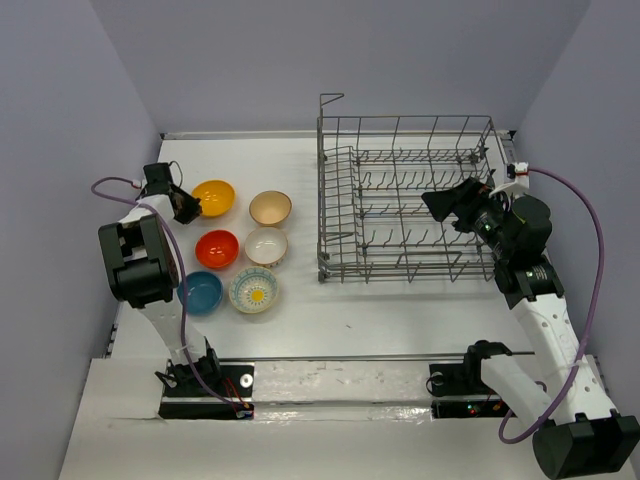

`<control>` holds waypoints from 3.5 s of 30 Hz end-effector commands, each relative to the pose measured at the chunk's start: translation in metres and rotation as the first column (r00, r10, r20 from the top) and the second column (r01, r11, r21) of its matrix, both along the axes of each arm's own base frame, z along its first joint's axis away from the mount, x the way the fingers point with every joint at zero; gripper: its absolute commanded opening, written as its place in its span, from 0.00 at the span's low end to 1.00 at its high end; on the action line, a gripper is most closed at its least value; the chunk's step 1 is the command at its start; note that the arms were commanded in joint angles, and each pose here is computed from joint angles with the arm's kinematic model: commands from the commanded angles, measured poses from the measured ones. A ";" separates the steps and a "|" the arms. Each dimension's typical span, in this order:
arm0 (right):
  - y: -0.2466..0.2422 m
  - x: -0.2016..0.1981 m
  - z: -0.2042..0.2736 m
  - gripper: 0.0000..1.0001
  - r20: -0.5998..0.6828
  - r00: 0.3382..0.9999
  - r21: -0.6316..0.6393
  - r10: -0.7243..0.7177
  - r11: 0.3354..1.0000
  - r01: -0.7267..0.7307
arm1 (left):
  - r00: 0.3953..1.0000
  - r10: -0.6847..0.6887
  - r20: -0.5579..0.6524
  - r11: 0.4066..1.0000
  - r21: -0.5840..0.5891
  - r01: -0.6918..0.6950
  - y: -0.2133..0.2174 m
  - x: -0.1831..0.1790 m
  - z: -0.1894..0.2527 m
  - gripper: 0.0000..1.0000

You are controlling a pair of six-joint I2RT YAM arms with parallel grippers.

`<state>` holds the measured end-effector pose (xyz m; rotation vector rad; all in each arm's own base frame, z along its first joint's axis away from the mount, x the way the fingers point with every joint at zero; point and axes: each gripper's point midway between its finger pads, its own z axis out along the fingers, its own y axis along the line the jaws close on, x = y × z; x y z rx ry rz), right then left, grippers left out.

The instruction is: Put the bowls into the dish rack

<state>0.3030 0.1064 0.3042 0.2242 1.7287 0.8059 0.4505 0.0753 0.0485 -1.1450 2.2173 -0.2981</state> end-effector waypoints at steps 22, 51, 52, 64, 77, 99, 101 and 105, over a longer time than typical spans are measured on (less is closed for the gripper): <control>0.013 0.017 0.043 1.00 0.064 0.993 -0.038 0.099 0.995 -0.096 | 0.822 -0.226 0.522 0.952 0.296 0.074 -0.050 0.011 0.290 0.00; 0.107 0.032 0.099 0.96 0.110 0.975 -0.163 0.194 0.971 -0.175 | 0.491 -0.761 0.424 0.648 0.511 0.564 -0.344 -0.073 0.358 0.00; 0.104 0.036 0.098 0.94 0.107 0.979 -0.167 0.173 0.974 -0.153 | 0.490 -0.762 0.424 0.648 0.514 0.562 -0.347 -0.076 0.360 0.00; 0.084 0.056 0.090 0.70 0.091 0.995 -0.213 0.031 0.977 -0.011 | 0.425 -0.817 0.390 0.577 0.526 0.626 -0.395 -0.100 0.348 0.00; 0.084 0.060 0.078 0.26 0.069 0.997 -0.230 0.024 0.973 -0.007 | 0.397 -0.826 0.400 0.561 0.525 0.640 -0.409 -0.103 0.351 0.00; 0.082 0.071 0.069 0.01 0.056 0.998 -0.236 -0.014 0.971 0.027 | 0.334 -0.850 0.407 0.519 0.540 0.663 -0.417 -0.109 0.356 0.29; 0.079 0.072 0.071 0.01 0.060 0.998 -0.234 -0.031 0.971 0.045 | 0.326 -0.850 0.414 0.519 0.546 0.658 -0.417 -0.108 0.359 0.31; 0.069 0.073 0.076 0.01 0.077 0.994 -0.244 -0.082 0.965 0.099 | 0.322 -0.849 0.419 0.520 0.556 0.648 -0.414 -0.110 0.368 0.61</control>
